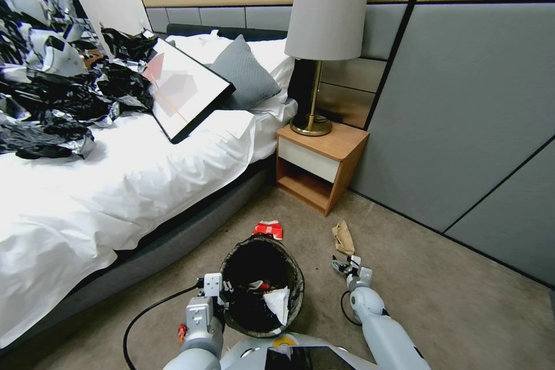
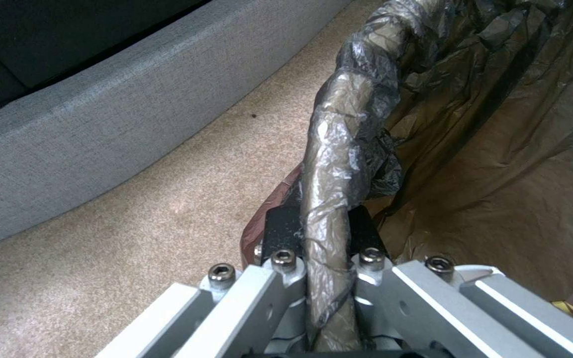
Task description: Pick up the trash bin, then pick up the garbage from the floor and place it into the trash bin.
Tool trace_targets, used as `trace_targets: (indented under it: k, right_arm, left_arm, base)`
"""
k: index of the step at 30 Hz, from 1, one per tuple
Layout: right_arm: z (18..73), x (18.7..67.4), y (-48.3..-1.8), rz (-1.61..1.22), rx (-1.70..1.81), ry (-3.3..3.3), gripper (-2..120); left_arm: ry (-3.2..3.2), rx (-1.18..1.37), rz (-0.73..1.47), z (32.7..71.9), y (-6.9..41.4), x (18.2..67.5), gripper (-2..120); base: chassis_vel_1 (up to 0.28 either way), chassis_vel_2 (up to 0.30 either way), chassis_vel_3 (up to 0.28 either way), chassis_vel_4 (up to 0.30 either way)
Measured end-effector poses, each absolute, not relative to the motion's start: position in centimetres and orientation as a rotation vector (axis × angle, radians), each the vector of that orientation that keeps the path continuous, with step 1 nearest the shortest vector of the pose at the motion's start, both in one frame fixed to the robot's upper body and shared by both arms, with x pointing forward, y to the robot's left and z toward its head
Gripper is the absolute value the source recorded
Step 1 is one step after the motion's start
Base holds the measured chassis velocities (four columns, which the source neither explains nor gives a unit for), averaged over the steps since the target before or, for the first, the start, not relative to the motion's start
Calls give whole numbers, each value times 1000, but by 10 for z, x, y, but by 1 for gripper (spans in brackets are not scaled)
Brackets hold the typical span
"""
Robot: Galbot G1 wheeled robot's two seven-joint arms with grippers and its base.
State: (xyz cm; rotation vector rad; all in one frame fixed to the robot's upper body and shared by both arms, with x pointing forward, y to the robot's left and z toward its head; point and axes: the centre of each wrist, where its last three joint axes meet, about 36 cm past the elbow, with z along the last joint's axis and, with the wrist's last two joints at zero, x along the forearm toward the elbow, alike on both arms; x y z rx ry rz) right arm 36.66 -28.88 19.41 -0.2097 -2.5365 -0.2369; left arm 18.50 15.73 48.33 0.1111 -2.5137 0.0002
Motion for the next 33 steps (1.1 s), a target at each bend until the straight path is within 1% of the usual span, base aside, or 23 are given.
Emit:
trace_targets:
  k: [12, 25, 28, 29, 31, 32, 33]
  right_arm:
    - [188, 409, -300, -165, -204, -2566, 100]
    - [167, 420, -306, -136, -196, -2516, 100]
    - [163, 420, -307, -130, -195, -2506, 94]
    - [158, 419, -309, -122, -197, -2499, 88]
    - [154, 418, -313, -116, -198, -2498, 81]
    - [154, 418, -313, -116, -198, -2498, 81]
    - [152, 419, -316, -113, -201, -2502, 75]
  left_arm:
    - [-2512, 113, -1, 483, 156, 184, 0]
    - [-2515, 118, 4, 483, 155, 183, 0]
    - [-2516, 119, 5, 483, 155, 183, 0]
    - [-2517, 118, 6, 483, 155, 183, 0]
    - [-2519, 120, 7, 483, 155, 183, 0]
    - [-2519, 120, 7, 483, 155, 183, 0]
    - [-2520, 121, 6, 483, 155, 183, 0]
  base:
    - [0, 0, 0, 0]
    - [0, 0, 0, 0]
    - [0, 0, 0, 0]
    - [0, 0, 0, 0]
    - [0, 0, 0, 0]
    - [0, 0, 0, 0]
    - [0, 0, 0, 0]
